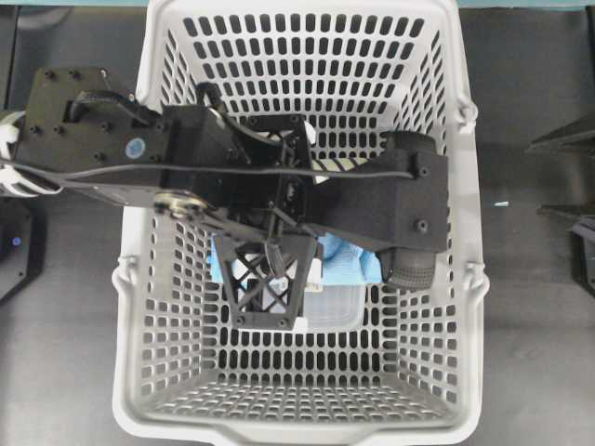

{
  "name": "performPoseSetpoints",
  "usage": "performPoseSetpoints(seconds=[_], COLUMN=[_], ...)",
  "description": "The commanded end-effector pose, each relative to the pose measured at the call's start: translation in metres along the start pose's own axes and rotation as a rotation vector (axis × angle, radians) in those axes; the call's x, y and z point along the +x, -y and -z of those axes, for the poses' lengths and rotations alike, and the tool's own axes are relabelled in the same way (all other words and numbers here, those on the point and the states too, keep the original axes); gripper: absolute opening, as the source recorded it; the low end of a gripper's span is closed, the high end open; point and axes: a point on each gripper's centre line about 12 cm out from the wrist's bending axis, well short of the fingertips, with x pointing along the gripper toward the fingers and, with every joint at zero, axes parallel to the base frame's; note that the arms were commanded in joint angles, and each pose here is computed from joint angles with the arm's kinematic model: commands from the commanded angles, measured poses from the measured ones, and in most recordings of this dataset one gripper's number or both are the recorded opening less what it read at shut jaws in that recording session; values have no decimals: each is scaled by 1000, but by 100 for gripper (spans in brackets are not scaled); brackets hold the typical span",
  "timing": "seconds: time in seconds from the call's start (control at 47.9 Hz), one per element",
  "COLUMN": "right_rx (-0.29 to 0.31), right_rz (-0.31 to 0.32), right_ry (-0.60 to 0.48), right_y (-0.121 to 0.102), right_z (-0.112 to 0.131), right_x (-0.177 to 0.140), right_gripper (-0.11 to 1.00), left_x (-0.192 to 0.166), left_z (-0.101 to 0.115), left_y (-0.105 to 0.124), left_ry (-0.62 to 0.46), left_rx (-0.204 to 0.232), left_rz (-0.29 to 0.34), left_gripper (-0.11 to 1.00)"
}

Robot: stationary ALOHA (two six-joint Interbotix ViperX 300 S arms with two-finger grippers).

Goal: Pick up the blue cloth from the shopping basket with the left arm.
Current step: 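Lift the pinched blue cloth upward out of the basket with the left gripper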

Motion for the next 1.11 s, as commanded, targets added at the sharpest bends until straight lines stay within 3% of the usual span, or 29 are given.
performPoseSetpoints(seconds=[0.0,0.23,1.086], right_rx=[5,5,3], right_rz=[-2,-2,-2], right_ry=[9,9,7], right_y=[-1,-1,-1], right_z=[-3,-3,-3], right_x=[1,1,1], right_gripper=[79,79,79], left_x=[-12,-7,-18], left_z=[1,11,32], left_y=[-3,-4,-8], left_ry=[25,-1,68], left_rx=[-3,-3,-5], left_rz=[-3,-6,-3], left_gripper=[16,16,16])
